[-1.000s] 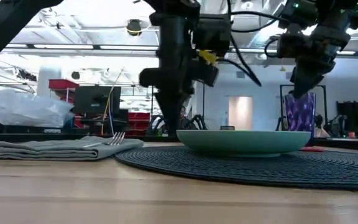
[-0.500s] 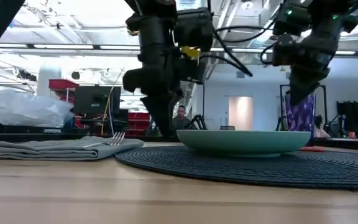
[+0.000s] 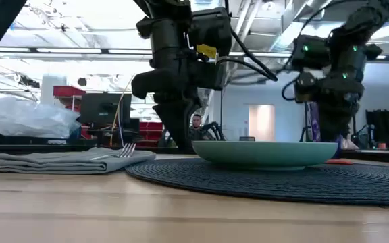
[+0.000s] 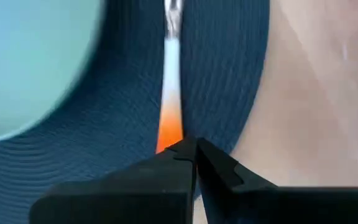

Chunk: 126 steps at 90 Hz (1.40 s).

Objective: Set table place
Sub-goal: Put the orange knife on the blue placemat

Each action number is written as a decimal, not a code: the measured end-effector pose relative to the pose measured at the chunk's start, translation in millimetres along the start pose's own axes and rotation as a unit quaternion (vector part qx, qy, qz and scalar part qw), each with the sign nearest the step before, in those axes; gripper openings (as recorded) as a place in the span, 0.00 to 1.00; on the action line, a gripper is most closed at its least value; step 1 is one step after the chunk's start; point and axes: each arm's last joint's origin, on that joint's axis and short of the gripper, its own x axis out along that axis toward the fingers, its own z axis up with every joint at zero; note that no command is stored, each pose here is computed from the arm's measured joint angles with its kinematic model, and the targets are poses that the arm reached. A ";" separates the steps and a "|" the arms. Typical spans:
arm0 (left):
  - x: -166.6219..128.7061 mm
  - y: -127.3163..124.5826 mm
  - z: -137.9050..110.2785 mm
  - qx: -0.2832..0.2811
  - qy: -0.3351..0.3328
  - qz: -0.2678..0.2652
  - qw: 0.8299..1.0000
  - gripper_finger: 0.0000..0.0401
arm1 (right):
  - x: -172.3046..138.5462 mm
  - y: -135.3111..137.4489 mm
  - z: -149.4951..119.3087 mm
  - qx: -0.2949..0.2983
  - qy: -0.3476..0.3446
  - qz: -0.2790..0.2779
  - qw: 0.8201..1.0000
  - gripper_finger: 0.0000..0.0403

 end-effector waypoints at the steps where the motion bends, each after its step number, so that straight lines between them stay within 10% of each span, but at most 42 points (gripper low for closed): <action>1: 0.0 -0.1 0.2 0.000 -0.001 -0.002 1.000 0.00 | 0.2 0.2 -0.2 0.000 0.000 0.001 1.000 0.00; 126: 21.0 -2.0 -9.2 -0.009 -0.018 -0.016 1.000 0.00 | 18.1 33.9 -18.5 0.005 -0.004 0.081 0.997 0.00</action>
